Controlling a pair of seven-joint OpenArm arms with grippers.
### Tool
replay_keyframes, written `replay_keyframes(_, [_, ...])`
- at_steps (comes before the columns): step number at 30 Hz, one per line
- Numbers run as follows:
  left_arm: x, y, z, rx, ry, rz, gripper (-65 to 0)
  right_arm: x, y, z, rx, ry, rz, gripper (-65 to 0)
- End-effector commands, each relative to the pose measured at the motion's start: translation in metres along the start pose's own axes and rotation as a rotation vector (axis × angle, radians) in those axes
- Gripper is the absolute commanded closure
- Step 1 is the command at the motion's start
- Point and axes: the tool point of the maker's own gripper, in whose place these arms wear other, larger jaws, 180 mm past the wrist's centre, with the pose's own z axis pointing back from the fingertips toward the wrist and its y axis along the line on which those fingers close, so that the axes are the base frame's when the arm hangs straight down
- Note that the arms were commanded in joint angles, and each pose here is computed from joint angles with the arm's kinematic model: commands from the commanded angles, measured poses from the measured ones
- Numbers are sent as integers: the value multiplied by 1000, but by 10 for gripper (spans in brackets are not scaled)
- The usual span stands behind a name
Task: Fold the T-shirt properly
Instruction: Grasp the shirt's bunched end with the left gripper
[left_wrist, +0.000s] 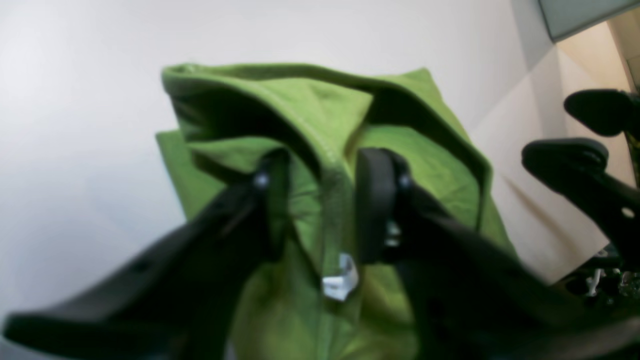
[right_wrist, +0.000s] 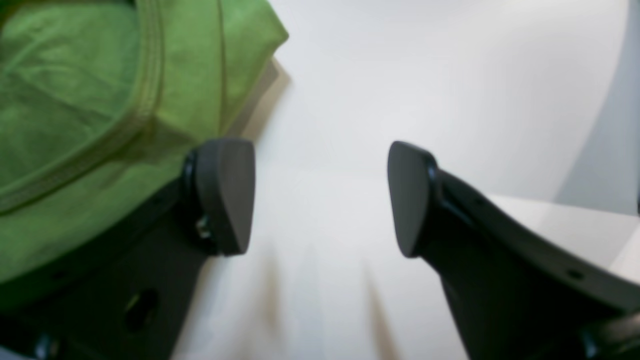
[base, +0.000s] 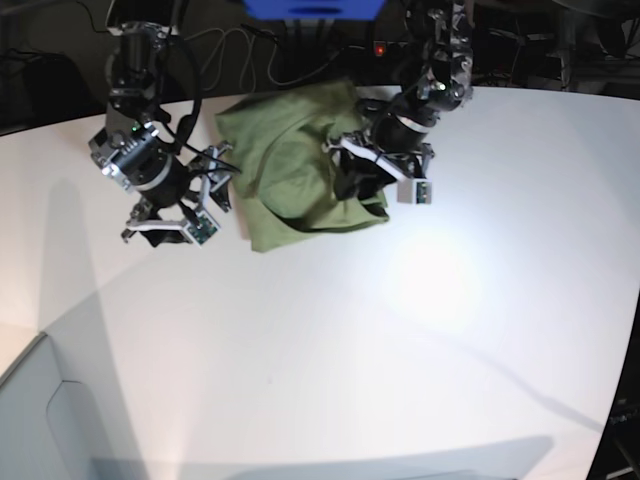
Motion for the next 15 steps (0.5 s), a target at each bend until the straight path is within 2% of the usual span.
replay_keyframes(1, [11, -6, 0, -23, -39, -6, -142, 11, -3, 3, -3, -42, 18, -400])
replay_keyframes(8, [11, -5, 1, -21, -39, -10, -8, 11, -3, 3, -3, -42, 18, -400])
replay_keyframes(15, [17, 7, 8, 9, -50, -24, 0, 8, -1, 3, 2, -36, 16, -400])
